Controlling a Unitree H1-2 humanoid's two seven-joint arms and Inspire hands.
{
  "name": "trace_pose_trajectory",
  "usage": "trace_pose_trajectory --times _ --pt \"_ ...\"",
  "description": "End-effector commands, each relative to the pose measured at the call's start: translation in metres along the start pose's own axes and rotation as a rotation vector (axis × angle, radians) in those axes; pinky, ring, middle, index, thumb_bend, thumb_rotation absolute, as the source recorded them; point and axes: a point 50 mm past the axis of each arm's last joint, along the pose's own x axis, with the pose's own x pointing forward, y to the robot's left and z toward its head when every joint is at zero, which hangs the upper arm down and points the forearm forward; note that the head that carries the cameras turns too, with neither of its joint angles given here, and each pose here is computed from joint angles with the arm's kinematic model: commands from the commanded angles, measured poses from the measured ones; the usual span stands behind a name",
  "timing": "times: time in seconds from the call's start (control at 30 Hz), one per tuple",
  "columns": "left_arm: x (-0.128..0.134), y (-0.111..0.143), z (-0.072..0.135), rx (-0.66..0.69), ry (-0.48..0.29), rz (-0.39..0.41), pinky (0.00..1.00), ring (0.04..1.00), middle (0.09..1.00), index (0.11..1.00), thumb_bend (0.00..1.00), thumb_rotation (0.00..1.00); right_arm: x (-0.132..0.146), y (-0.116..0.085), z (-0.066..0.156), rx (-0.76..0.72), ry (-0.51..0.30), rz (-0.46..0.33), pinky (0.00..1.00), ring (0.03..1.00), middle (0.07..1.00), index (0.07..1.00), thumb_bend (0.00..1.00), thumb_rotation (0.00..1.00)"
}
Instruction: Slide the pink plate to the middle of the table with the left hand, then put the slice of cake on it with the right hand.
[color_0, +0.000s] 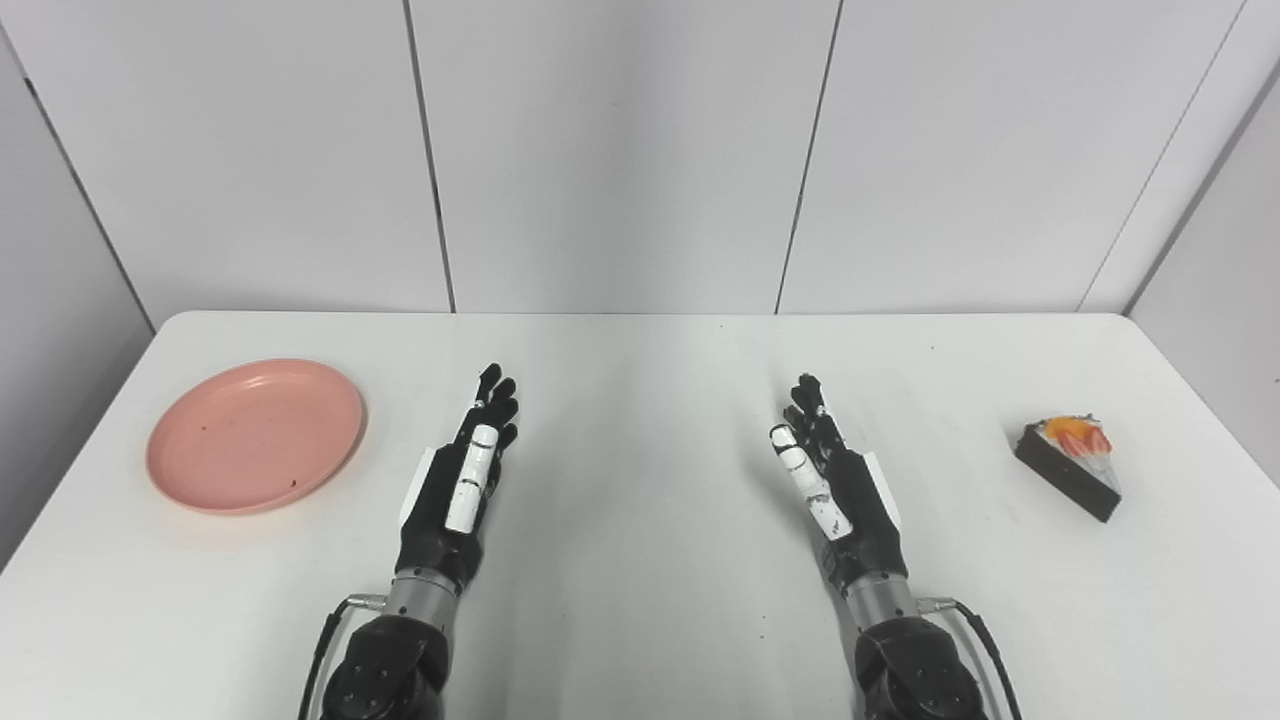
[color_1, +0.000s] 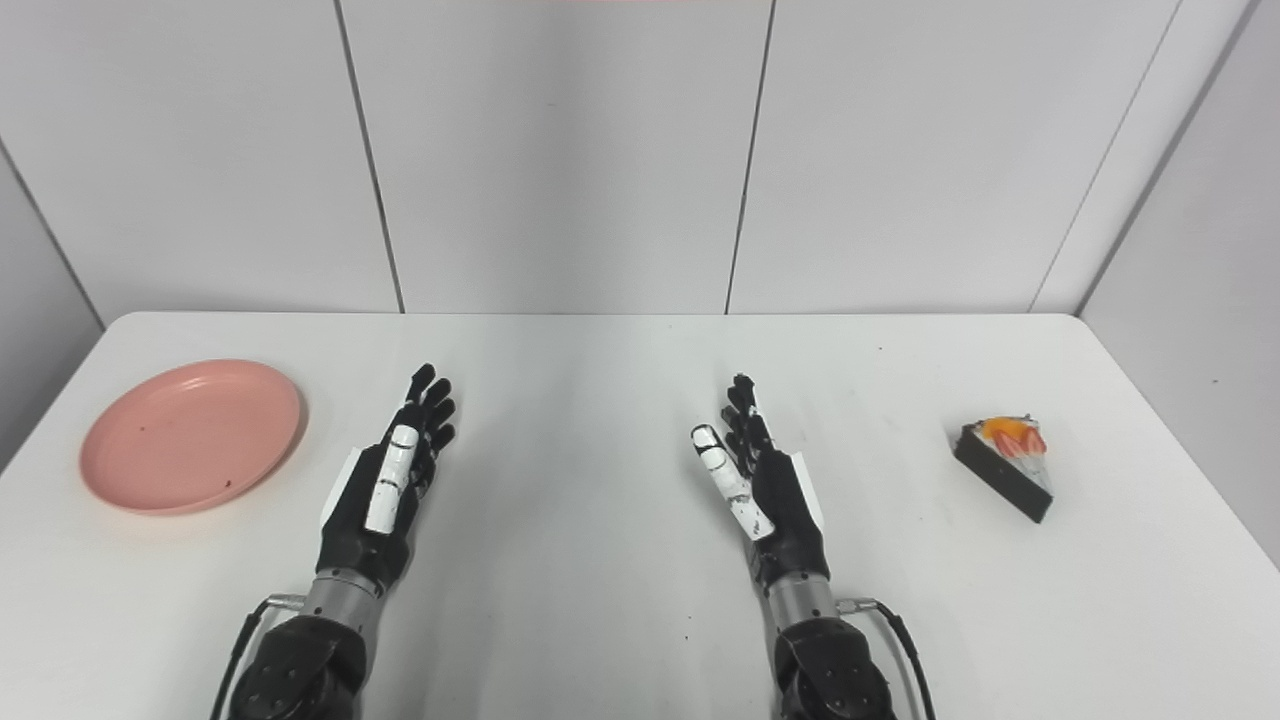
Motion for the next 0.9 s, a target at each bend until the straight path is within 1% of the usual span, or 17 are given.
trace_pose_trajectory --times 0.0,0.17,0.23,0.67,0.87 --pt "-0.0192 0.0070 -0.0220 -0.004 0.066 0.021 1.00 1.000 1.000 1.000 0.59 0.97 -0.0017 0.0024 -0.0003 0.015 -0.010 0.004 1.00 0.972 0.988 1.000 0.57 0.74" --pt "-0.0189 0.0070 -0.0223 -0.005 0.057 0.029 1.00 1.000 1.000 1.000 0.60 0.94 -0.0015 0.0018 -0.0003 0.000 -0.008 0.009 1.00 0.977 0.992 1.000 0.58 0.76" --pt "-0.0189 0.0072 -0.0223 -0.003 0.061 0.025 1.00 1.000 1.000 1.000 0.61 0.94 -0.0015 0.0019 -0.0005 0.000 -0.012 0.008 1.00 0.976 0.991 1.000 0.58 0.76" --pt "-0.0179 0.0062 -0.0200 0.000 0.050 0.027 1.00 1.000 1.000 1.000 0.59 0.95 -0.0022 0.0020 -0.0001 -0.002 -0.008 0.005 1.00 0.970 0.986 1.000 0.60 0.76" --pt "-0.0183 0.0063 -0.0203 -0.010 0.052 0.027 1.00 1.000 1.000 1.000 0.58 0.95 -0.0018 0.0023 0.0006 0.005 -0.012 0.001 0.99 0.966 0.984 1.000 0.57 0.75"
